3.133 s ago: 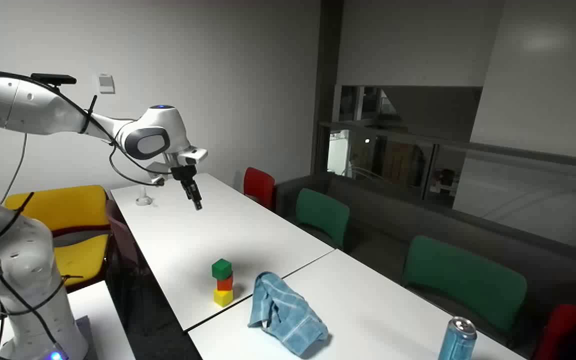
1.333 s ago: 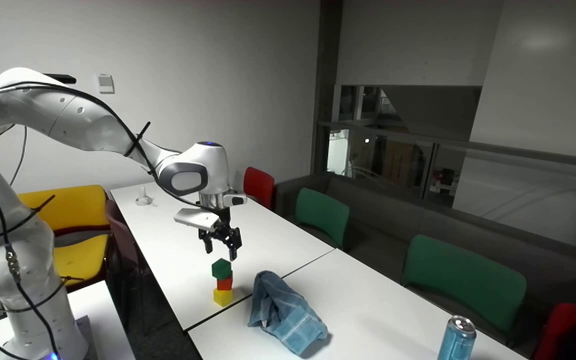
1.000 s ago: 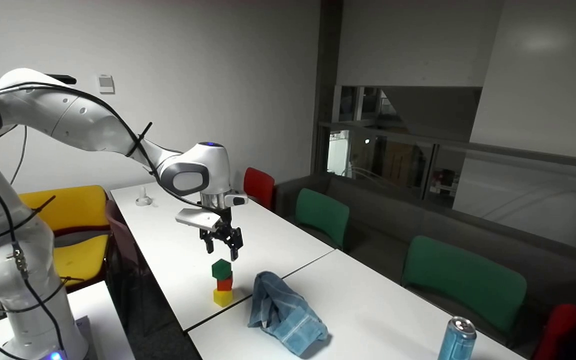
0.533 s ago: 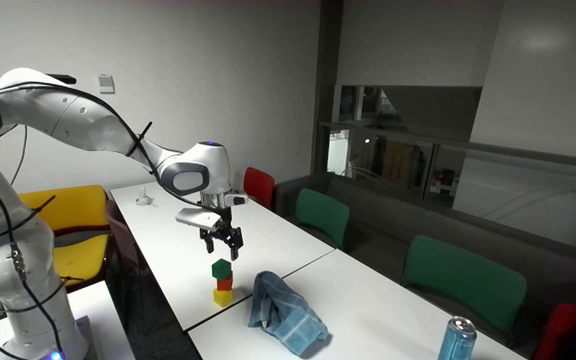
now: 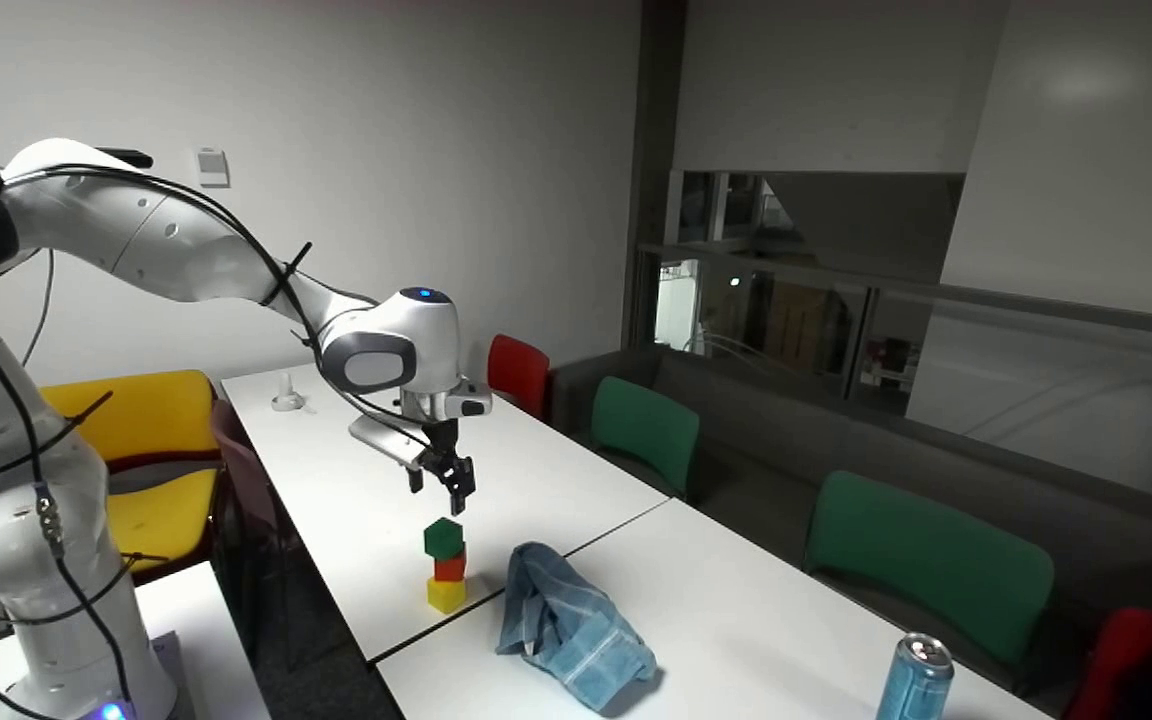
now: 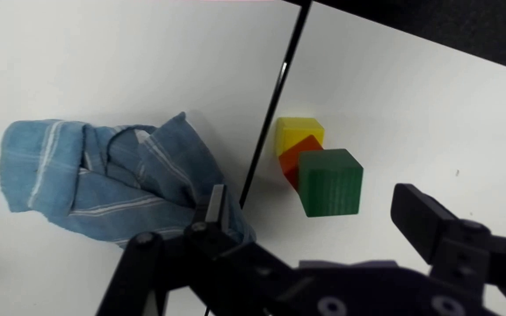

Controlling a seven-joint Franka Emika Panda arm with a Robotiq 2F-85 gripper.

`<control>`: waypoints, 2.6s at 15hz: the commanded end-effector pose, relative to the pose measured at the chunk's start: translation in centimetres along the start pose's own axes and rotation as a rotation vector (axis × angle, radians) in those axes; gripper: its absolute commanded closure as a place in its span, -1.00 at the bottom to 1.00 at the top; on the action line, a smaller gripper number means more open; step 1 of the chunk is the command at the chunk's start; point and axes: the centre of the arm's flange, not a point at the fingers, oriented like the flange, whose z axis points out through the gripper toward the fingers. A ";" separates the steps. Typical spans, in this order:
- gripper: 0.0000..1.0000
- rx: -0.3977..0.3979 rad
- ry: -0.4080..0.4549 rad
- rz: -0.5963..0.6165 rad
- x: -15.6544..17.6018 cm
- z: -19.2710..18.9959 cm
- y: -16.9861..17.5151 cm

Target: Unfold the cloth on the table

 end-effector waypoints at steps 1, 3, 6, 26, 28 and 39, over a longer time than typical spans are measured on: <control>-1.00 0.107 0.087 0.152 0.4 1.9 -0.1; -1.00 0.165 0.129 0.241 0.3 3.3 0.6; -1.00 0.234 0.189 0.394 -0.4 5.1 2.0; -1.00 0.294 0.319 1.008 -9.1 14.4 11.4; -1.00 0.295 0.318 1.004 -8.9 14.4 11.3; -1.00 0.379 0.341 0.945 -7.7 14.8 12.6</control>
